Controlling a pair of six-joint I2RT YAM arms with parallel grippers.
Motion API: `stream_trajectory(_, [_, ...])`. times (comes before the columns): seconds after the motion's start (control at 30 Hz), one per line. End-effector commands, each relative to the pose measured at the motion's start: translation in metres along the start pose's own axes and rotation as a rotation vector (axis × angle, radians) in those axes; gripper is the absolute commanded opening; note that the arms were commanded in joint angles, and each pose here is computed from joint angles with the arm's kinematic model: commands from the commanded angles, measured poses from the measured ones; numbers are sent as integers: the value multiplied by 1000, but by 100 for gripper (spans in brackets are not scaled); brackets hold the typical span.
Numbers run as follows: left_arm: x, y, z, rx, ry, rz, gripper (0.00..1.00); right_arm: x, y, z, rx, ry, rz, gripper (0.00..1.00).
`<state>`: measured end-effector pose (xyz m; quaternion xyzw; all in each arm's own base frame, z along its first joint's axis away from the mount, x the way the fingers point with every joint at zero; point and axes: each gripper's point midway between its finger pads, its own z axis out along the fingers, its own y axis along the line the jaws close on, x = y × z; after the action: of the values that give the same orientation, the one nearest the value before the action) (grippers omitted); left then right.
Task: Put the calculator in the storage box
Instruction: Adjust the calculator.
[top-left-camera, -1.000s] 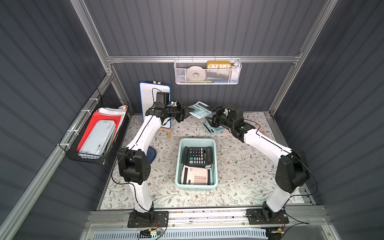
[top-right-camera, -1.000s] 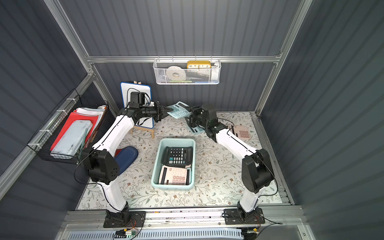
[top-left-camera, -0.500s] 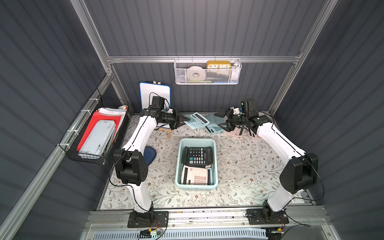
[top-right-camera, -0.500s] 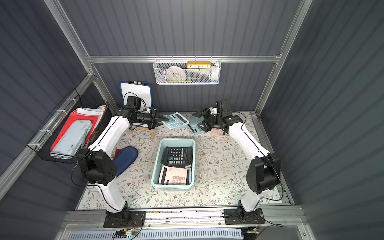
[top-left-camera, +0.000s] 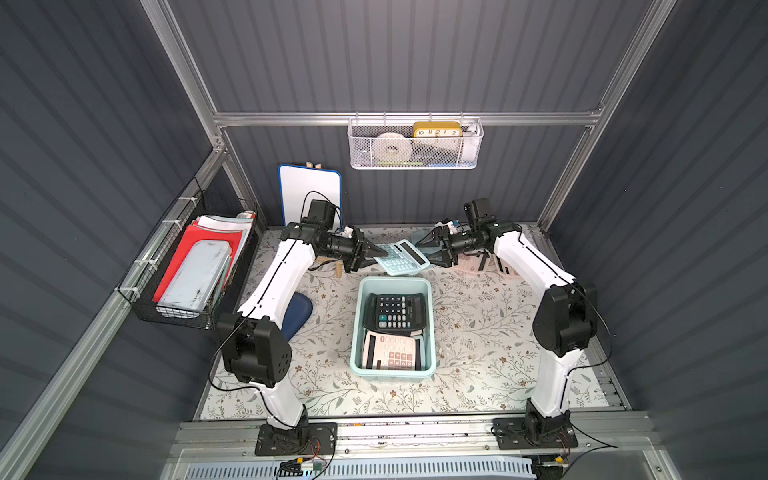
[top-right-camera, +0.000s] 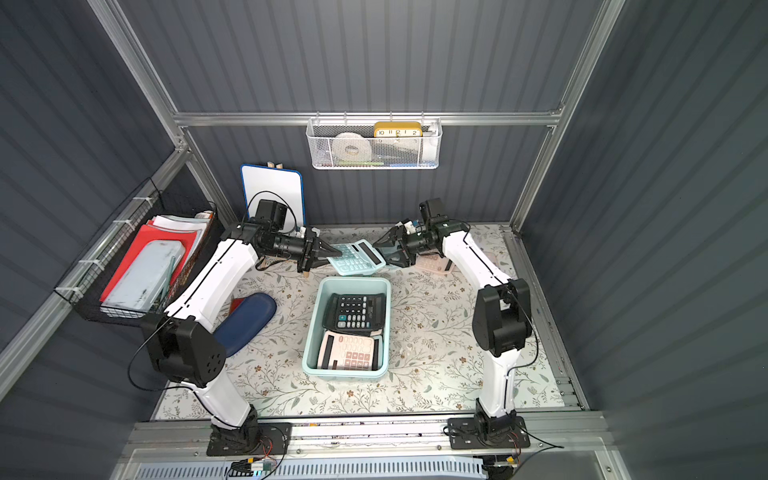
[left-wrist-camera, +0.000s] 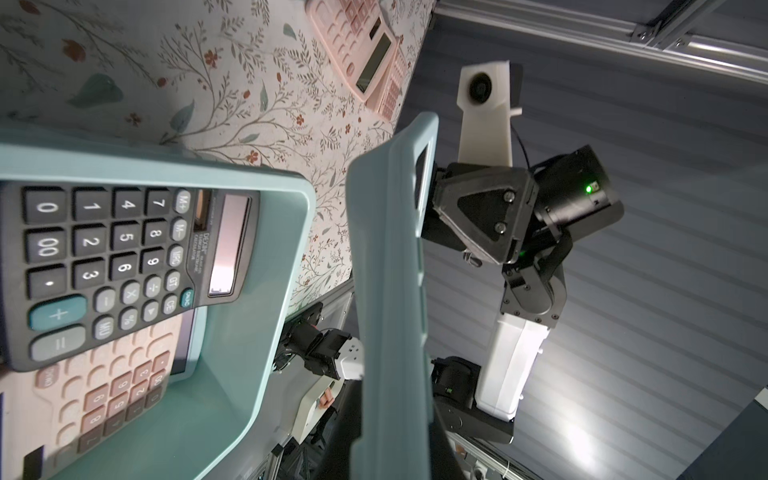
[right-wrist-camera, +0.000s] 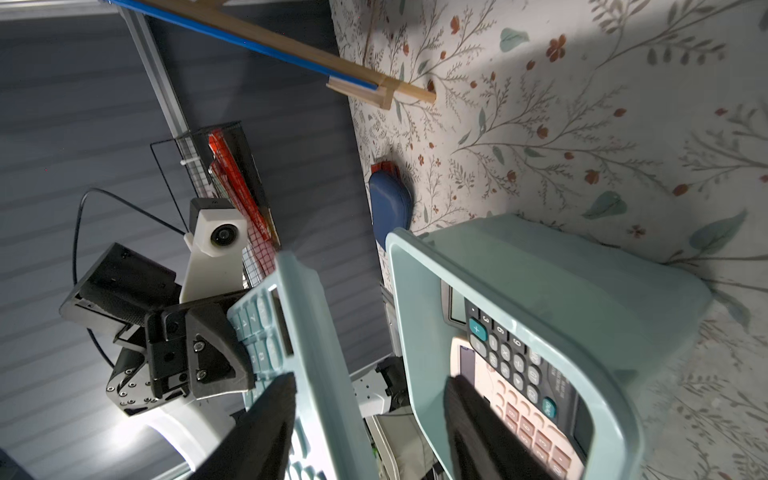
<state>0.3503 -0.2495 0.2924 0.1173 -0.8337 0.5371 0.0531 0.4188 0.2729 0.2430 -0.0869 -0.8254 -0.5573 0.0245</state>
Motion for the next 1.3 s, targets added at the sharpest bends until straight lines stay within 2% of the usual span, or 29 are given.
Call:
stream_trajectory(0.0, [18, -8, -1, 30, 48, 31, 7, 12, 22, -2, -90, 77, -46, 55])
stream_trajectory(0.37, [19, -3, 11, 16, 73, 28, 6, 41, 14, -4, -134, 137, -23, 35])
stream_trajectory(0.47, [18, -3, 11, 17, 72, 27, 7, 43, 13, -4, -132, 132, -25, 20])
stream_trajectory(0.53, [18, -3, 11, 16, 72, 28, 17, 44, 13, -5, -130, 127, -29, 11])
stream_trajectory(0.63, [17, -5, 10, 6, 68, 42, 47, 43, 13, -6, -122, 113, -31, 4])
stream_trajectory(0.7, [15, -3, 8, -18, 55, 49, 59, 42, 13, -7, -113, 96, -35, 0])
stream_trajectory(0.83, [7, 4, 0, -97, 2, 59, 83, 42, 13, -11, -85, 48, -47, 0])
stream_trajectory(0.9, [1, 8, -8, -151, -39, 66, 99, 44, 9, -14, -56, 13, -52, 0])
stream_trajectory(1.13, [-25, 20, -44, -342, -238, 101, 99, 68, -13, -24, 114, -92, -93, 0])
stream_trajectory(1.27, [-33, 24, -57, -402, -311, 107, 99, 89, -20, -22, 220, -133, -138, 0])
